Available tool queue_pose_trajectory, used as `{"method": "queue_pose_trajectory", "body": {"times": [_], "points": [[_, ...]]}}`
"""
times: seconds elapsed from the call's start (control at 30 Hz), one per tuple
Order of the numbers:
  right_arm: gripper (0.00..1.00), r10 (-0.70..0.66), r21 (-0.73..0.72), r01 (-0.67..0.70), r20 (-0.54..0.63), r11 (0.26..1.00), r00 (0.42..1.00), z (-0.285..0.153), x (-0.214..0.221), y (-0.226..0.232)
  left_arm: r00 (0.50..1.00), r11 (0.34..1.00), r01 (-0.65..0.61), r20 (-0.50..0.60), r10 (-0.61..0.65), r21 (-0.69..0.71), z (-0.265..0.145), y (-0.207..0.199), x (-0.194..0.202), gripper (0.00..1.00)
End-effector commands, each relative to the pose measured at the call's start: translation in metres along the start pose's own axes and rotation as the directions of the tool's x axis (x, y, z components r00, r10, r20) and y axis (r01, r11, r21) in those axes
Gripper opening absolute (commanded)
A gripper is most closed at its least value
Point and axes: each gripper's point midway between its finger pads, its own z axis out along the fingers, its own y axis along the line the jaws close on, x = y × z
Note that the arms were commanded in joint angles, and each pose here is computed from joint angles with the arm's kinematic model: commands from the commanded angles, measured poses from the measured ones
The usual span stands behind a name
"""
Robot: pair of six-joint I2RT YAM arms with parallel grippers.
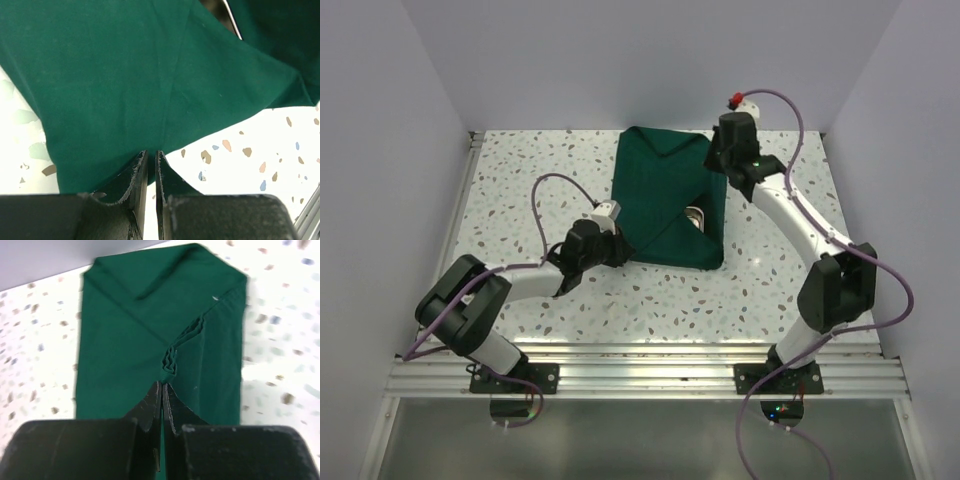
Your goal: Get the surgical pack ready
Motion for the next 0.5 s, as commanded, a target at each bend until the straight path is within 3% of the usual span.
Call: {"method": "queue_pose_trajectory", "body": {"times": [0.0,0.17,0.47], "points": [[0.00,-0.024,-0.123,0.024,0.002,0.992,1.000,-0.004,0.000,0.065,0.999,0.999,-0.044,0.021,0.043,0.001,0.008,-0.006,-0.010,0.14],[0.00,-0.041,-0.246,0.036,-0.013,0.969,0.999,0.001,0.022,0.145,0.998,0.998,-0.060,0.018,0.060,-0.012,0.010,-0.006,-0.009,0.14],[0.00,-0.053,-0.380,0.005,-0.115,0.925,0.992,0.018,0.083,0.217,0.997,0.997,-0.072,0.016,0.072,-0.030,0.013,-0.002,-0.008,0.14]]}}
